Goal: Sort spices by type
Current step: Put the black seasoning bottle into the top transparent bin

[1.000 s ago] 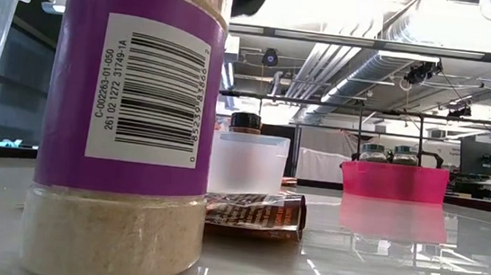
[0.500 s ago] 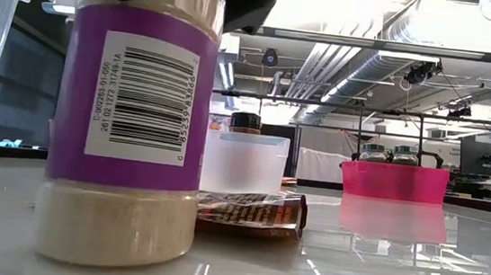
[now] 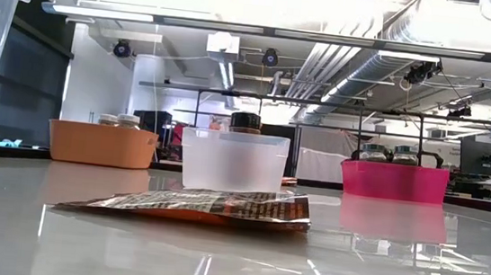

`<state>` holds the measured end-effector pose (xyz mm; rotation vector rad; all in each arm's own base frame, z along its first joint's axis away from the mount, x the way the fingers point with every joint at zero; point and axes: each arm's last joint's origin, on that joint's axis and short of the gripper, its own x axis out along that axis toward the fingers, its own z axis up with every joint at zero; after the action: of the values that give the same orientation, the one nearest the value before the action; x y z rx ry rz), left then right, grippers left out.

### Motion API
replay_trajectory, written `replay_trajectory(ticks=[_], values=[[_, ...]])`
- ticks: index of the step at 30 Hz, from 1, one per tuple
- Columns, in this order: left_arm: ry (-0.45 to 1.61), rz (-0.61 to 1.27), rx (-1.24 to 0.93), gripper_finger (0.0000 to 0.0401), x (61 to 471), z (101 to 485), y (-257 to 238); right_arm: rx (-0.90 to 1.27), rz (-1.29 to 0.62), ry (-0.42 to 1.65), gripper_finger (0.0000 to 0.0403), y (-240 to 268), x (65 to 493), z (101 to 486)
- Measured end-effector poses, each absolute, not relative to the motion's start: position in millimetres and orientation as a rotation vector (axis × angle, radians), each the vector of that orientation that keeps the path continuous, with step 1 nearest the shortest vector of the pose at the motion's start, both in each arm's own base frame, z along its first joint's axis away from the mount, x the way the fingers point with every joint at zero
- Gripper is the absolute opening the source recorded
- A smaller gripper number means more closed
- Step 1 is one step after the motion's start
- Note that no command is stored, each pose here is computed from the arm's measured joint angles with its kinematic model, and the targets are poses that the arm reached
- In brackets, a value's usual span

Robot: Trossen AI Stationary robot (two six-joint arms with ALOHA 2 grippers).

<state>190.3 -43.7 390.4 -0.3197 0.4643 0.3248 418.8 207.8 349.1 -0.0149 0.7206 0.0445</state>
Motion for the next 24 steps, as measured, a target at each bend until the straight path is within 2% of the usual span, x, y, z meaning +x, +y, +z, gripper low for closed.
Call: replay_trajectory(ticks=[6,12,15,18,24], values=[[0.462,0.359,-0.342,0.0320,190,390,-43,0.173,-0.178,0.332,0.0206,186,369,427],[0.440,0.407,-0.335,0.0320,189,390,-41,0.361,-0.507,-0.024,0.0206,181,325,469],[0.427,0.423,-0.355,0.0320,189,390,-41,0.520,-0.730,-0.166,0.0206,171,315,475],[0.424,0.425,-0.358,0.0320,189,390,-41,0.650,-0.866,-0.293,0.0206,164,314,473],[0.424,0.426,-0.358,0.0320,189,390,-41,0.756,-0.850,-0.330,0.0206,150,323,472]])
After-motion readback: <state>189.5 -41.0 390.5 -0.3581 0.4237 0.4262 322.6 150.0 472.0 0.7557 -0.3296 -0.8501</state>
